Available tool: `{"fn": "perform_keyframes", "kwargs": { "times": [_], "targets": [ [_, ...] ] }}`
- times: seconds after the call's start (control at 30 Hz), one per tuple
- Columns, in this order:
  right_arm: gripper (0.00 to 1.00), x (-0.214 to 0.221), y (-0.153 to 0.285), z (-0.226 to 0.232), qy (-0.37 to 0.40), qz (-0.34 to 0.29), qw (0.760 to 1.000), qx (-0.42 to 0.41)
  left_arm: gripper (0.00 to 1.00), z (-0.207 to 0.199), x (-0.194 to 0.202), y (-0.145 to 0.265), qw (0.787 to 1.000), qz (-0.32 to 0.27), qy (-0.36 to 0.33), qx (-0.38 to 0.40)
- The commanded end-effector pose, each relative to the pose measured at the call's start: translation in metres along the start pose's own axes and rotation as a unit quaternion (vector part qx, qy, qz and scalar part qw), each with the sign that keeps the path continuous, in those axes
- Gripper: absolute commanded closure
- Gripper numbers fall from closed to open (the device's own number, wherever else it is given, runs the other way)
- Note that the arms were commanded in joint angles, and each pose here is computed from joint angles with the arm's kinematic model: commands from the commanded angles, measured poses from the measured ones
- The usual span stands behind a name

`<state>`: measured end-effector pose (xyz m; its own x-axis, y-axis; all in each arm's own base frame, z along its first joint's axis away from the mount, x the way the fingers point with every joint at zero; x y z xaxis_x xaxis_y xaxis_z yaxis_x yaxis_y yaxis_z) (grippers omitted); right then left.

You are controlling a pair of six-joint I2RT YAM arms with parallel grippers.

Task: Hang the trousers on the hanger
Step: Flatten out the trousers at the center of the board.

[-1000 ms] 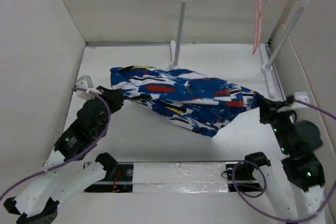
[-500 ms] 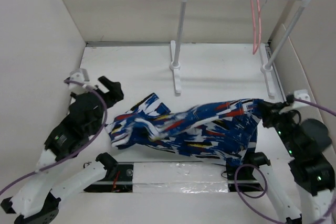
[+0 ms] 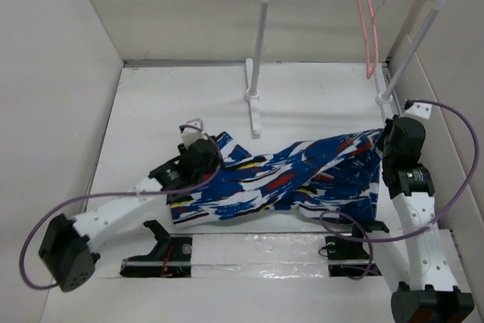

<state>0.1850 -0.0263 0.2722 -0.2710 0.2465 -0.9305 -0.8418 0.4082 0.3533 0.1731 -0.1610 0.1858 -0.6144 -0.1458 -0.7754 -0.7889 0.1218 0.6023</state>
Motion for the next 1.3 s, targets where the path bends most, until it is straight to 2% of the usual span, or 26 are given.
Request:
{"fn": "perform_keyframes", "kwargs": {
  "times": [0.0,0.03,0.07,0.1,0.13,0.17,0.23,0.27,0.3,0.33,0.37,0.43,0.47,0.5,0.53,0.57,0.6,0.63,0.73,0.77,0.83,0.87,0.97,1.07,1.27],
  "targets": [
    [0.9,-0.037,-0.007,-0.002,-0.042,-0.1,0.994,-0.019,0.43,0.029,-0.004,0.018,0.994,-0.064,0.087,-0.022],
    [0.5,-0.037,-0.008,0.008,-0.007,-0.091,0.992,-0.09,0.42,0.033,-0.003,0.021,0.994,-0.059,0.094,-0.009],
    [0.3,-0.035,-0.007,0.014,0.007,-0.075,0.99,-0.119,0.42,0.037,-0.007,0.028,0.992,-0.071,0.108,0.005],
    [0.2,-0.033,-0.006,0.02,0.022,-0.06,0.986,-0.155,0.42,0.039,-0.012,0.032,0.991,-0.079,0.112,0.011],
    [0.16,-0.031,-0.005,0.027,0.056,-0.052,0.979,-0.189,0.42,0.041,-0.018,0.037,0.989,-0.088,0.113,0.017],
    [0.15,-0.025,0.005,0.046,0.079,-0.041,0.961,-0.263,0.42,0.041,-0.026,0.045,0.988,-0.105,0.112,0.025],
    [0.21,-0.021,0.02,0.065,0.108,-0.042,0.939,-0.325,0.42,0.036,-0.051,0.066,0.983,-0.136,0.114,0.05],
    [0.3,-0.015,0.038,0.085,0.125,-0.04,0.913,-0.386,0.41,0.034,-0.071,0.085,0.978,-0.165,0.112,0.067],
    [0.45,-0.013,0.047,0.095,0.133,-0.039,0.903,-0.408,0.42,0.034,-0.08,0.093,0.976,-0.177,0.109,0.073],
    [0.72,-0.011,0.056,0.104,0.14,-0.041,0.892,-0.428,0.42,0.035,-0.087,0.102,0.974,-0.188,0.106,0.072],
    [1.0,-0.004,0.074,0.127,0.148,-0.04,0.864,-0.479,0.42,0.037,-0.102,0.119,0.968,-0.214,0.104,0.08],
    [1.0,0.008,0.097,0.158,0.162,-0.034,0.825,-0.541,0.43,0.042,-0.111,0.131,0.964,-0.236,0.103,0.068],
    [1.0,0.013,0.107,0.175,0.166,-0.041,0.82,-0.546,0.44,0.045,-0.115,0.138,0.96,-0.251,0.105,0.066],
    [1.0,0.039,0.112,0.203,0.205,-0.01,0.809,-0.55,0.44,0.048,-0.119,0.143,0.958,-0.261,0.106,0.06],
    [1.0,0.046,0.15,0.225,0.227,-0.025,0.788,-0.572,0.44,0.052,-0.126,0.152,0.953,-0.277,0.111,0.051],
    [1.0,0.057,0.164,0.242,0.248,-0.024,0.777,-0.578,0.45,0.054,-0.129,0.16,0.949,-0.288,0.115,0.054],
    [1.0,0.09,0.169,0.267,0.297,-0.001,0.769,-0.566,0.45,0.056,-0.133,0.167,0.945,-0.299,0.118,0.058],
    [1.0,0.087,0.196,0.286,0.294,-0.004,0.754,-0.588,0.45,0.059,-0.139,0.179,0.939,-0.315,0.124,0.062],
    [1.0,0.132,0.21,0.322,0.323,0.022,0.727,-0.606,0.45,0.068,-0.15,0.207,0.921,-0.353,0.144,0.081],
    [0.94,0.138,0.219,0.333,0.308,0.021,0.709,-0.634,0.45,0.072,-0.151,0.215,0.916,-0.364,0.145,0.085],
    [0.78,0.167,0.216,0.346,0.323,0.041,0.694,-0.642,0.45,0.075,-0.155,0.226,0.911,-0.374,0.148,0.089],
    [0.6,0.173,0.223,0.351,0.324,0.049,0.679,-0.657,0.45,0.077,-0.155,0.229,0.91,-0.377,0.147,0.091],
    [0.45,0.207,0.235,0.36,0.354,0.072,0.65,-0.669,0.45,0.079,-0.151,0.229,0.91,-0.376,0.146,0.092],
    [0.36,0.232,0.252,0.366,0.373,0.083,0.625,-0.681,0.45,0.081,-0.146,0.223,0.912,-0.374,0.146,0.082],
    [0.34,0.263,0.266,0.377,0.39,0.088,0.607,-0.687,0.45,0.081,-0.137,0.21,0.919,-0.362,0.14,0.07]
  ]
}}
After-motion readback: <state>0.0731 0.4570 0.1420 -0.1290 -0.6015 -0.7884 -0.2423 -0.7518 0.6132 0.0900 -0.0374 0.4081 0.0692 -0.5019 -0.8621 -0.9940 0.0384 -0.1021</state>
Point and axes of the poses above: each gripper's point midway between its finger pads, its own y axis back along the fingers, its own z axis along the line the jaws close on, x = y × z, the point moved 10 cm from there along y, back along the fingers, and after that the axes turned 6 degrees about -y, right-handed, at the moved point
